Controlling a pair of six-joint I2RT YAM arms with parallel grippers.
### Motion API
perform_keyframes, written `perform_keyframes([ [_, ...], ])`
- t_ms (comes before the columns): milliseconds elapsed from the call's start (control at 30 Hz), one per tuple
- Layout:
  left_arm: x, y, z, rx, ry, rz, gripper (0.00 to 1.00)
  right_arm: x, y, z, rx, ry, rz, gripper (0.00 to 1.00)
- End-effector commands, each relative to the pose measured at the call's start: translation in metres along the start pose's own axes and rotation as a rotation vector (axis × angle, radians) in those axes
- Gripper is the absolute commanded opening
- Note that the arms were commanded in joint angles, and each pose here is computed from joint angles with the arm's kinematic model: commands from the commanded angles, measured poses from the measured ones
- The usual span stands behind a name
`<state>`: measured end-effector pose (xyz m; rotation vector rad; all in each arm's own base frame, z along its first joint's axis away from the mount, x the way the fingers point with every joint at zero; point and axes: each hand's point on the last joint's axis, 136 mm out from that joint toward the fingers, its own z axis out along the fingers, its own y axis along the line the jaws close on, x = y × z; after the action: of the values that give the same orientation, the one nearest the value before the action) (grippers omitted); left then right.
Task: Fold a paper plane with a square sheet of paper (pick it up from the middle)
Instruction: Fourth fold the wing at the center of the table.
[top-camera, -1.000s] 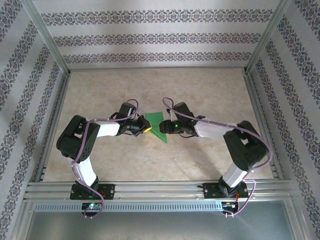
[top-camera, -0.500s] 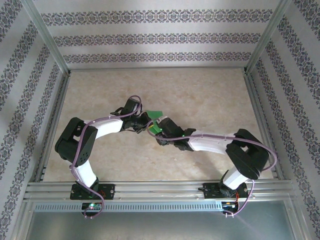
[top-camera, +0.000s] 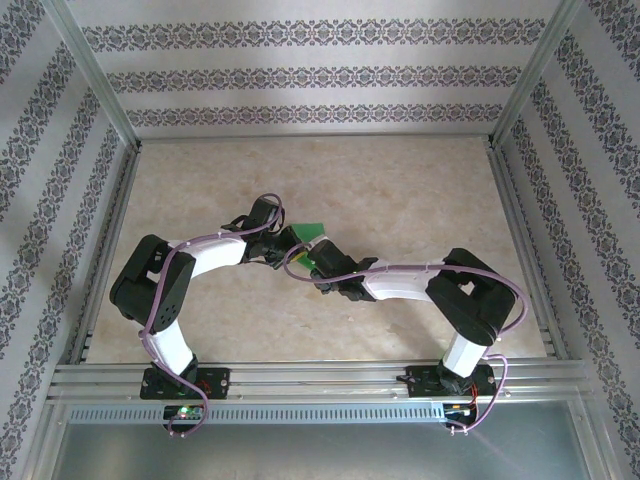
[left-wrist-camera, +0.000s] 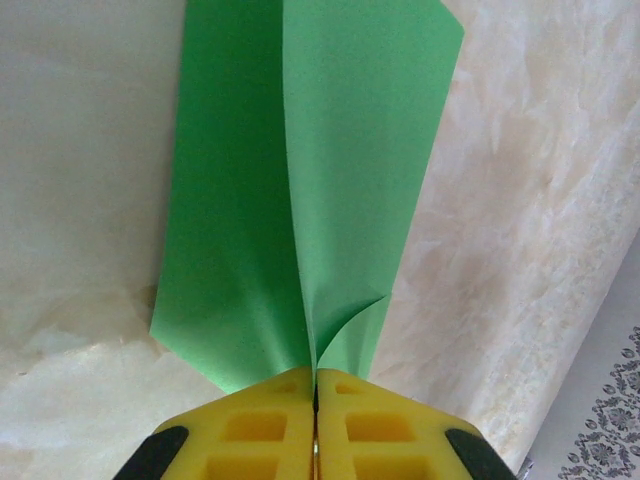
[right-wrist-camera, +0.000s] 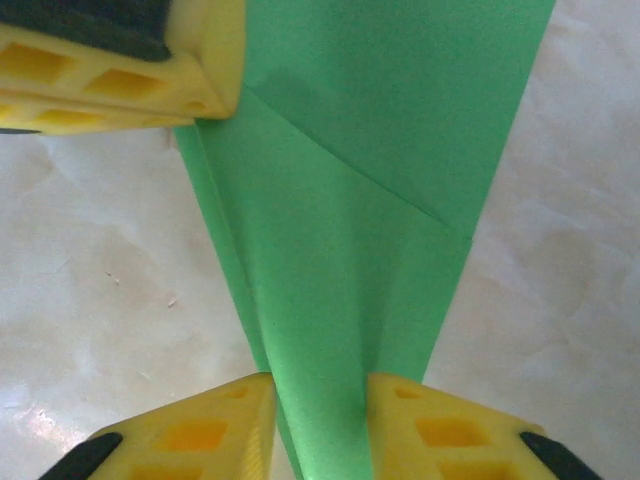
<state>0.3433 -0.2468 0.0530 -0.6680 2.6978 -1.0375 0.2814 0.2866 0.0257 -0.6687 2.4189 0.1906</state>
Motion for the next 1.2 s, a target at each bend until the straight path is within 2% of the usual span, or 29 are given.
perform_keyframes([
  [0, 0.001, -0.007, -0.005, -0.002, -0.008, -0.018, 0.09, -0.009, -0.002, 0.002, 0.018, -0.022, -0.002, 0.25],
  [367, -0.008, -0.011, -0.014, 0.010, -0.029, -0.015, 0.17, -0.002, -0.008, 0.000, -0.020, -0.015, 0.030, 0.12],
  [567, -0.023, -0.014, -0.035, 0.046, -0.092, 0.001, 0.31, -0.002, -0.003, 0.000, -0.175, -0.013, 0.140, 0.09],
  [667, -0.024, -0.013, -0.039, 0.084, -0.117, 0.012, 0.33, -0.003, 0.001, -0.001, -0.253, -0.019, 0.194, 0.09],
  [767, -0.019, -0.010, -0.034, 0.105, -0.098, 0.012, 0.32, -0.003, 0.000, -0.003, -0.309, -0.029, 0.241, 0.09],
  [933, -0.009, -0.006, -0.016, 0.141, -0.037, 0.006, 0.24, -0.005, -0.003, -0.007, -0.351, -0.043, 0.276, 0.08],
  [1167, -0.004, 0.000, 0.007, 0.092, 0.022, 0.014, 0.15, -0.004, -0.004, -0.009, -0.386, -0.046, 0.271, 0.08],
])
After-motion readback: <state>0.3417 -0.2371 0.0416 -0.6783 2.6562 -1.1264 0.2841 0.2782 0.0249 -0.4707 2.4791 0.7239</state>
